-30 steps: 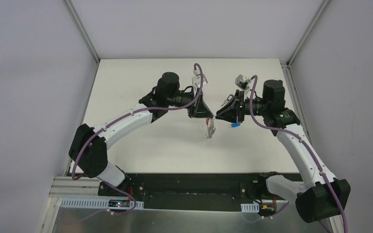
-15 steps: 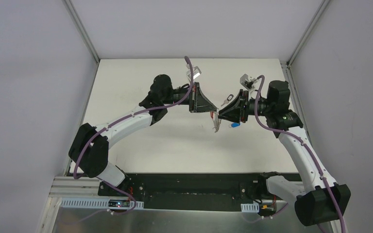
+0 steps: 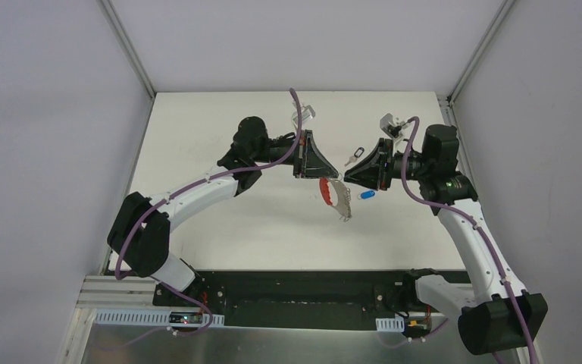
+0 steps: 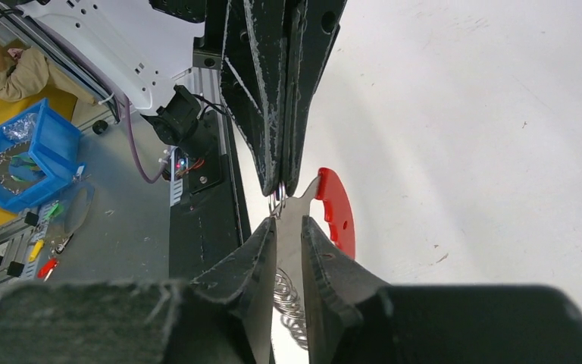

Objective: Put the keys on the keyring

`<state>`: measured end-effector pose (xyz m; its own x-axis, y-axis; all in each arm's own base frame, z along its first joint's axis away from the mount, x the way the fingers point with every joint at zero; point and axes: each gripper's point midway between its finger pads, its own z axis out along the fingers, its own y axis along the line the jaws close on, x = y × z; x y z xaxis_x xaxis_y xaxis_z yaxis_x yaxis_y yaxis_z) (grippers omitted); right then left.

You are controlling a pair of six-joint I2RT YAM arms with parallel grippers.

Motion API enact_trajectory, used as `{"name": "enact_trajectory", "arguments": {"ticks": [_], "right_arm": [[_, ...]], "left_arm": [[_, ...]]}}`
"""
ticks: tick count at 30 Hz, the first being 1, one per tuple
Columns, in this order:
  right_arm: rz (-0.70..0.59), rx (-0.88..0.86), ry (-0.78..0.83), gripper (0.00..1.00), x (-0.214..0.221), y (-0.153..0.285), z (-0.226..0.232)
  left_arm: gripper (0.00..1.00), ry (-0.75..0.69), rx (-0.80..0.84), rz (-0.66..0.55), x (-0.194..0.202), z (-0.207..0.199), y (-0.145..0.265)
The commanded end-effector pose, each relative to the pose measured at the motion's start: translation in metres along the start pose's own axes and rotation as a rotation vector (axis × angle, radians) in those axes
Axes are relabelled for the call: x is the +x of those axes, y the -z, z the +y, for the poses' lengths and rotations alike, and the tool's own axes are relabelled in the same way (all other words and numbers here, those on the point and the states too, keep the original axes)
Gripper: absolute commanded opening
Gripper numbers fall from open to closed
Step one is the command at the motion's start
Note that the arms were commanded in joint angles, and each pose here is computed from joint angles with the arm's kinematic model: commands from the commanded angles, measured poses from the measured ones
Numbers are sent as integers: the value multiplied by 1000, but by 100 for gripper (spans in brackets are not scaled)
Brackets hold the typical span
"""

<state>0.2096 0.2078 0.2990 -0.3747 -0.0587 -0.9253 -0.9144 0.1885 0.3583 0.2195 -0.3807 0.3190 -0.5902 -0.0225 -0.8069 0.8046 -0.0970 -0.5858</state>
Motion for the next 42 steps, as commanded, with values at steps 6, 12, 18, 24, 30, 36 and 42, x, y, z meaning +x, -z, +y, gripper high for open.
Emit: {"name": "enact_trajectory", "arguments": {"ticks": [6,12,18,24,30,36,42], "right_arm": [[-20,-56,38,17,-8,-5,2],[-9,-84,27,17,-3,-10,5],[-5,-90,23,16,1,-11,6],[-5,-104,19,13,2,-11,8],[-7,-107,15,7,2,-11,8],[-1,-90,44,0,0,-9,9],[12,-62,56,0,-1,-7,8]], "left_arm": [[0,-60,76,-31,-20,-18,-3],[0,-44,74,-51,-27,-16,-6],[0,-35,77,-56,-29,-15,-8],[0,-36,79,-51,-28,-14,-8],[0,-29,85,-54,-29,-14,-9],[0,-34,86,-44,-25,-13,-7],[0,-71,57,-12,-19,-6,-3]]}}
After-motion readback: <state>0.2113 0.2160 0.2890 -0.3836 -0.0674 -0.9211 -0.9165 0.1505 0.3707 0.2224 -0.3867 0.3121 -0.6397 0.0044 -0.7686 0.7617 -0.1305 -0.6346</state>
